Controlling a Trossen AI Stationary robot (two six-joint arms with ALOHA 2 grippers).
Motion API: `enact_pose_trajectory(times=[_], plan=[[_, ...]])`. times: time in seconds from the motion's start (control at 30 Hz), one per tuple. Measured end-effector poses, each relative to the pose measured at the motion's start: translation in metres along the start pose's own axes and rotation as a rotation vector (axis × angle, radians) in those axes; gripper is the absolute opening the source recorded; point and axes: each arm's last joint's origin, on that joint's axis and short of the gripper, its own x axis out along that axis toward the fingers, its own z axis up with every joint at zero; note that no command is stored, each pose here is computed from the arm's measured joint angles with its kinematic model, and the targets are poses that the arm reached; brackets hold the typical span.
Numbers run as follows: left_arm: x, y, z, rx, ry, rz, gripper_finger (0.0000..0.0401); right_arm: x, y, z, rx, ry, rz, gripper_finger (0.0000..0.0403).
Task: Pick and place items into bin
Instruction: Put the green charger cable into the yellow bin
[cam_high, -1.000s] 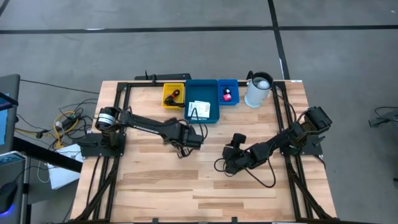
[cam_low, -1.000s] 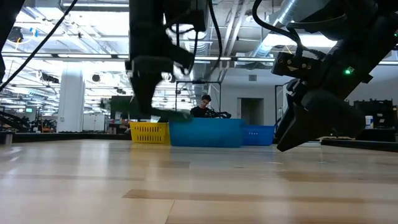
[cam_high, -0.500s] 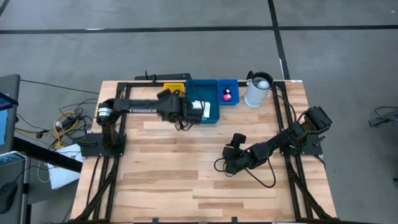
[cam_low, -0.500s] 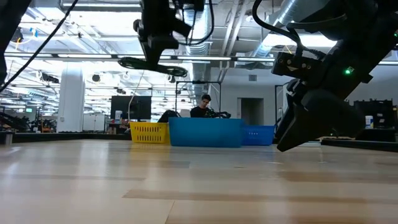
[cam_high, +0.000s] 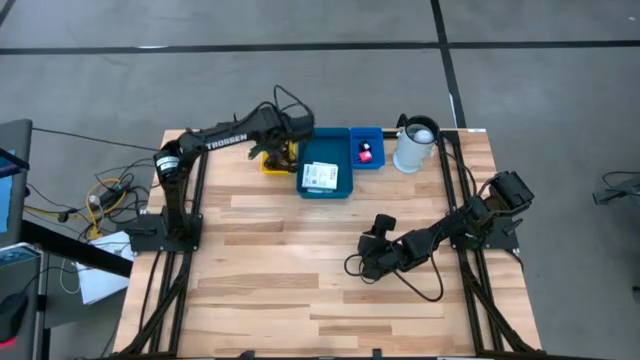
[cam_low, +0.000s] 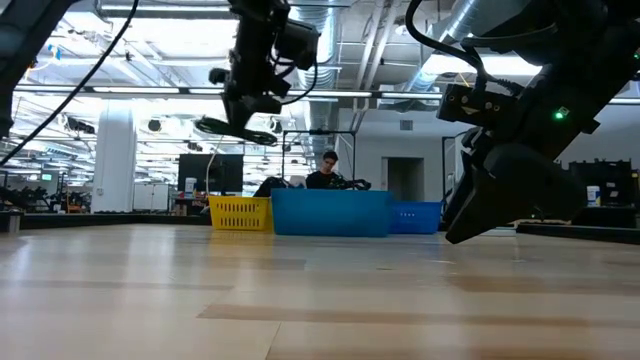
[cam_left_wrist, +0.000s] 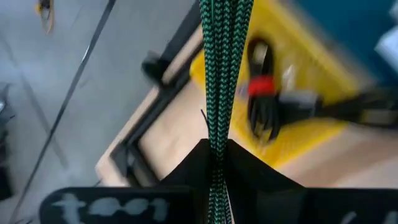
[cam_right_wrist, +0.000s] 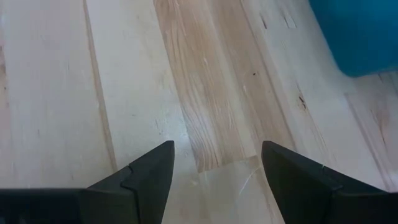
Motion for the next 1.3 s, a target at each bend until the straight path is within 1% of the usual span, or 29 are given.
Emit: enact_pose_trajectory(times=[0.07,0.2,0.27,0.5,0.7,0.8,1.07,1.2,1.3], plan=[[0.003,0.002,0.008,-0.013,-0.049,-0.040,0.0016,0.000,0.000,0.000,0.000,0.000,0.000,0.0235],[0.005,0.002,0.019,-0.037,-0.102,-0.169,0.0016,0.000,0.000,0.000,0.000,0.000,0.000,0.0235],[0.005,0.001,0.021,-0.047,-0.117,-0.188,0.0016,0.000,0.000,0.000,0.000,0.000,0.000,0.0235],[0.008,0.005,0.022,-0.069,-0.116,-0.170,0.0015,0.000,0.000,0.000,0.000,0.000,0.000,0.0235],[0.010,0.004,0.019,-0.103,-0.084,-0.165,0.0015,0.000,0.000,0.000,0.001,-0.001,0.000,0.0235],[0.018,0.000,0.015,-0.115,-0.055,-0.155,0.0014,0.000,0.000,0.000,0.001,0.000,0.001,0.0235],[0.047,-0.014,0.001,-0.086,0.019,-0.130,0.0014,-0.002,0.002,-0.001,-0.007,-0.004,0.007,0.0235],[0.058,-0.017,-0.001,-0.093,0.033,-0.160,0.0015,-0.002,0.003,-0.001,-0.008,-0.005,0.009,0.0235],[0.060,-0.017,-0.001,-0.099,0.035,-0.170,0.0024,-0.002,0.003,-0.001,-0.008,-0.006,0.008,0.0235]])
